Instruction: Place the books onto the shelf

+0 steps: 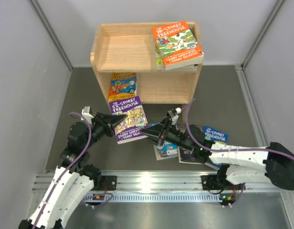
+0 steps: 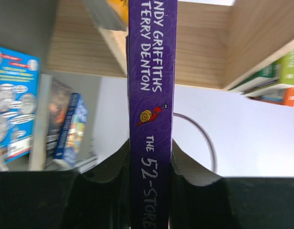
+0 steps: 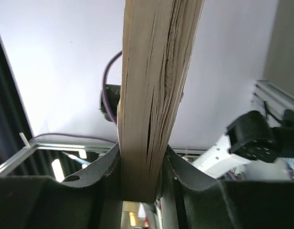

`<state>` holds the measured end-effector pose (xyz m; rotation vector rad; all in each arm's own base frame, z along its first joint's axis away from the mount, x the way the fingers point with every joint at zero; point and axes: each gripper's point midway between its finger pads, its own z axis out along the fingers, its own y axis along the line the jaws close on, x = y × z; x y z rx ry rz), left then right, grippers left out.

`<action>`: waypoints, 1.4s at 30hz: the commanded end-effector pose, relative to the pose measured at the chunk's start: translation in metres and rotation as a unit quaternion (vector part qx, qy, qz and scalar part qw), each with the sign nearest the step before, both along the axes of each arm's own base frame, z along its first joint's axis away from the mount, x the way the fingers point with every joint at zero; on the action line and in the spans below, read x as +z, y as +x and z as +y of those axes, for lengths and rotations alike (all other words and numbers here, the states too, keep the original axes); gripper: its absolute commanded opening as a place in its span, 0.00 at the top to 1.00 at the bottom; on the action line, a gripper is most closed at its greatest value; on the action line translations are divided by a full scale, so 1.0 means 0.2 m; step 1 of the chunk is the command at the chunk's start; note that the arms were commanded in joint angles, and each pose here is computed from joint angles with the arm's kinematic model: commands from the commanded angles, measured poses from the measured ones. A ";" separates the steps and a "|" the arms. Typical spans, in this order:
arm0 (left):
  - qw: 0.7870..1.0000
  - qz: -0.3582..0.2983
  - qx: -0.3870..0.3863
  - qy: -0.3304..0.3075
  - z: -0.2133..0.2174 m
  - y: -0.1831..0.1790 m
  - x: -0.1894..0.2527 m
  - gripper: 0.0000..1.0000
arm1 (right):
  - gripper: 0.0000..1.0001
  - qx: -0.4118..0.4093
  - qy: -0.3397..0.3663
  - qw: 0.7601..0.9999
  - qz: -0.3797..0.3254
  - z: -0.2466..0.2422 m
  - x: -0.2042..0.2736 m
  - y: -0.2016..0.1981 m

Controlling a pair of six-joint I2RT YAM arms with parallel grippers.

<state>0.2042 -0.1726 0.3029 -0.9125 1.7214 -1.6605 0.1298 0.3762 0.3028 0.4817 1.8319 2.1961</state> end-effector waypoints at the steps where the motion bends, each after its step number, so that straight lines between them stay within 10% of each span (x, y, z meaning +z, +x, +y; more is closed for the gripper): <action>1: 0.998 -0.027 0.010 0.057 0.04 -0.03 0.08 1.00 | 0.71 -0.015 -0.063 0.998 -0.027 -0.04 0.00 -0.01; 19: 0.974 -0.005 -0.098 0.204 -0.07 -0.01 -0.08 0.99 | 1.00 -0.007 -0.152 0.984 -0.094 0.01 0.03 0.01; 26: 0.951 -0.009 -0.117 0.287 -0.03 -0.01 -0.06 0.59 | 1.00 -0.050 -0.183 0.969 -0.158 -0.02 0.20 0.08; 42: 0.946 -0.018 -0.117 0.302 -0.02 0.01 -0.05 0.28 | 1.00 -0.143 -0.220 0.945 -0.198 -0.22 0.46 0.18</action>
